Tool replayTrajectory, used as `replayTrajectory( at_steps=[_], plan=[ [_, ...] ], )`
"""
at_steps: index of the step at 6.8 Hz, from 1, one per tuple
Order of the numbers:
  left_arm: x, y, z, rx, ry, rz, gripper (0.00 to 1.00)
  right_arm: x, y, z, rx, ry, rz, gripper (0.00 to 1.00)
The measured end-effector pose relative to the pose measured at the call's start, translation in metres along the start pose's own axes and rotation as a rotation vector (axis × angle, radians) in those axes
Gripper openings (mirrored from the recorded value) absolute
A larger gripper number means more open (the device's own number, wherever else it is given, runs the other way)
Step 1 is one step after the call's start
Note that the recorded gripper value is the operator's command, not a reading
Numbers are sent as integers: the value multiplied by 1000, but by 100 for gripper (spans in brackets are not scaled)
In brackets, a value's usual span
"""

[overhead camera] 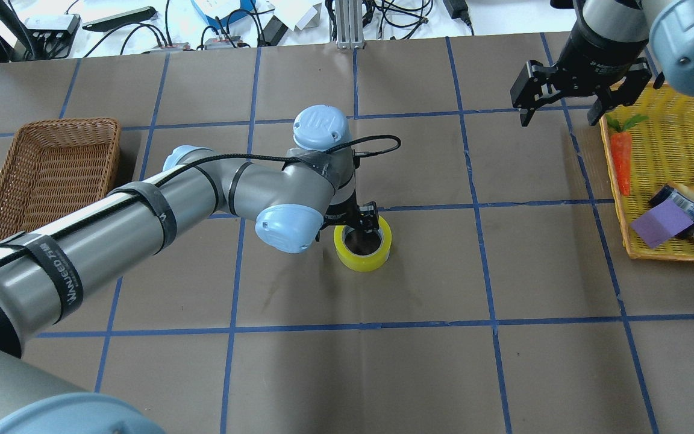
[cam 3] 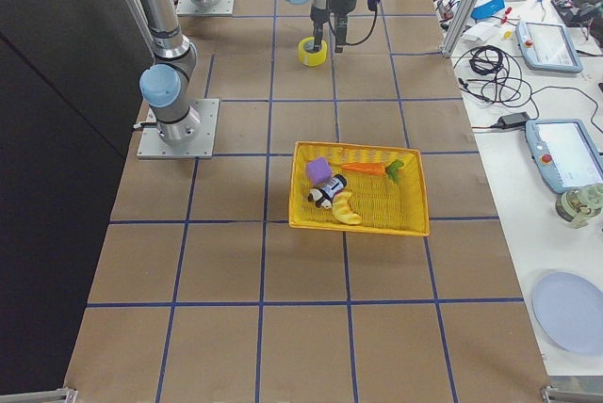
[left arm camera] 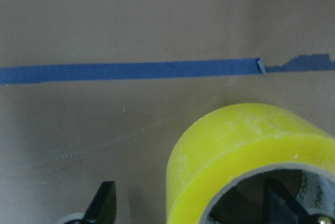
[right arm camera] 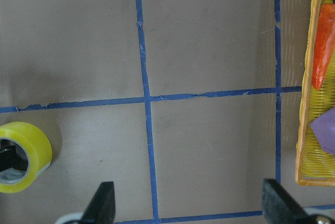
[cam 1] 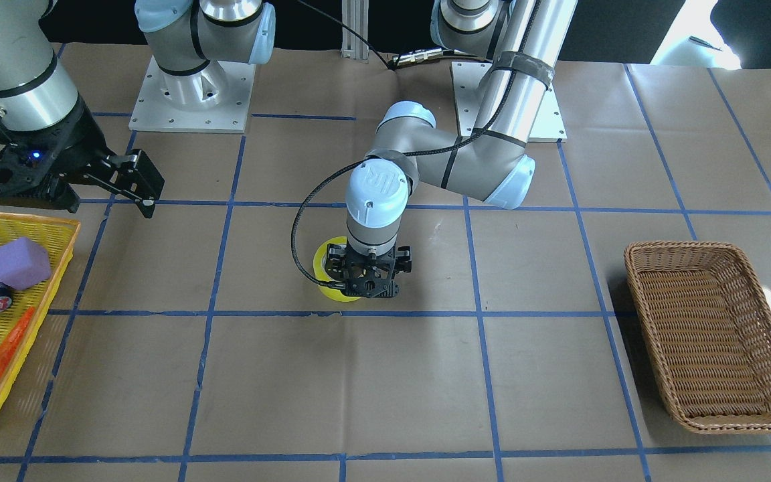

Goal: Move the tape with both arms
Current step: 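Reach the left gripper to the tape roll while the right gripper withdraws, then grasp the tape roll rim with the left gripper, then lift the tape roll and carry it over the wicker basket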

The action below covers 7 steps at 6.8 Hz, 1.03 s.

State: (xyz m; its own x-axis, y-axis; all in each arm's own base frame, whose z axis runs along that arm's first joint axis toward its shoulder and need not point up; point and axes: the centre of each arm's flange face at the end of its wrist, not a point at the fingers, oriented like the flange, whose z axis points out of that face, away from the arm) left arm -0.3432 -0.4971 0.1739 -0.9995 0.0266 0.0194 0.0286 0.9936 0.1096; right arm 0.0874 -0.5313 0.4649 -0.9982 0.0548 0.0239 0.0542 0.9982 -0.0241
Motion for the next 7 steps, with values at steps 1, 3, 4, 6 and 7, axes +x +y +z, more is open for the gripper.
replayTrajectory(
  at_steps=[1, 3, 4, 6, 7],
  plan=[
    [1, 3, 7, -10, 2, 29, 10, 0, 0, 0, 0, 0, 0, 100],
    [1, 3, 6, -6, 8, 71, 0, 0, 0, 0, 0, 0, -1, 100],
    [-1, 3, 1, 1, 11, 72, 0, 0, 0, -1, 1, 1, -1, 100],
    [-23, -7, -27, 29, 14, 33, 1, -1, 1, -2, 2, 0, -3, 100],
    [-65, -22, -60, 61, 17, -24, 1, -2, 1, -2, 1, 0, -3, 100]
  ],
)
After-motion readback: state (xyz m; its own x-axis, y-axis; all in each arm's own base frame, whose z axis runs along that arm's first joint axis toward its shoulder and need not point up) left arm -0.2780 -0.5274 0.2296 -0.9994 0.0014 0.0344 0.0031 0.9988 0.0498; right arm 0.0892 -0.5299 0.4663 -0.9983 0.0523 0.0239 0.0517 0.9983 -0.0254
